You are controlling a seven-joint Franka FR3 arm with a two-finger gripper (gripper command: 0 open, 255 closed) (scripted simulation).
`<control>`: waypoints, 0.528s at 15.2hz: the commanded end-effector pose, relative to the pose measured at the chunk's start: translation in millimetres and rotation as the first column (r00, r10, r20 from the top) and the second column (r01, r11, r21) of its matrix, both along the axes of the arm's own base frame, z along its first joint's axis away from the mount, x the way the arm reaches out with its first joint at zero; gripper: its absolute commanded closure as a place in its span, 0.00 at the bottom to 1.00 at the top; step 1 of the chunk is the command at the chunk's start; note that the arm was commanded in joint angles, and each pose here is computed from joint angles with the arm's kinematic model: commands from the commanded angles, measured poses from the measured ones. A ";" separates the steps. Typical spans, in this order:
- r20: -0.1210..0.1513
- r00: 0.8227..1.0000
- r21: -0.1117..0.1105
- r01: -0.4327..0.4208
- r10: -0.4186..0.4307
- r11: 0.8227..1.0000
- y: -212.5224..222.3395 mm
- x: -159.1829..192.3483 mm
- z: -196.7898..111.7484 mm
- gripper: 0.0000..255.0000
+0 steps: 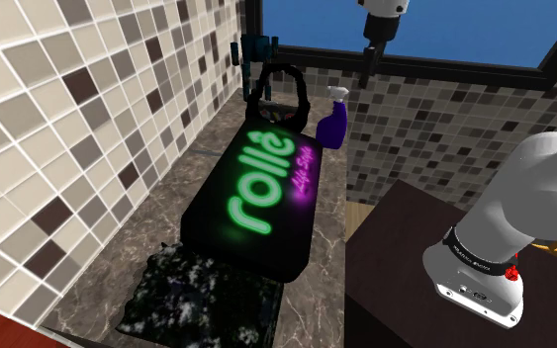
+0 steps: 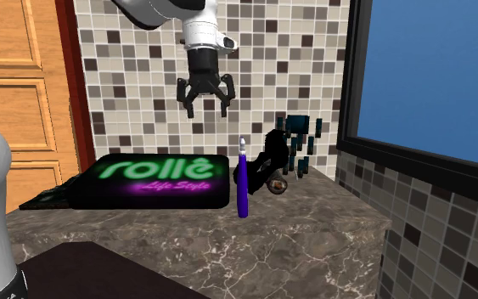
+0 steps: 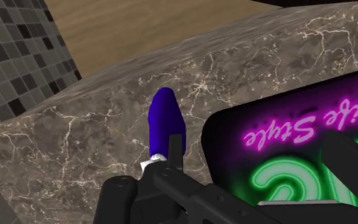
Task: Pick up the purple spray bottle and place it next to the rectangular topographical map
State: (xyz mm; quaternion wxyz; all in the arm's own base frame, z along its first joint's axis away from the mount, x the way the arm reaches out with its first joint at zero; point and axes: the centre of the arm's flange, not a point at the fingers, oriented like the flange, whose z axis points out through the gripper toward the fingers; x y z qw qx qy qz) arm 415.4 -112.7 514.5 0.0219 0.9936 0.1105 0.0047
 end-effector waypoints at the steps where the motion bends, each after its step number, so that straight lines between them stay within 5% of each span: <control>1: -0.010 0.999 0.011 -0.044 0.044 0.999 -17.3 24.7 -11.9 0.00; 8: -0.041 0.982 0.060 -0.180 0.183 0.982 -70.6 96.2 -53.7 0.00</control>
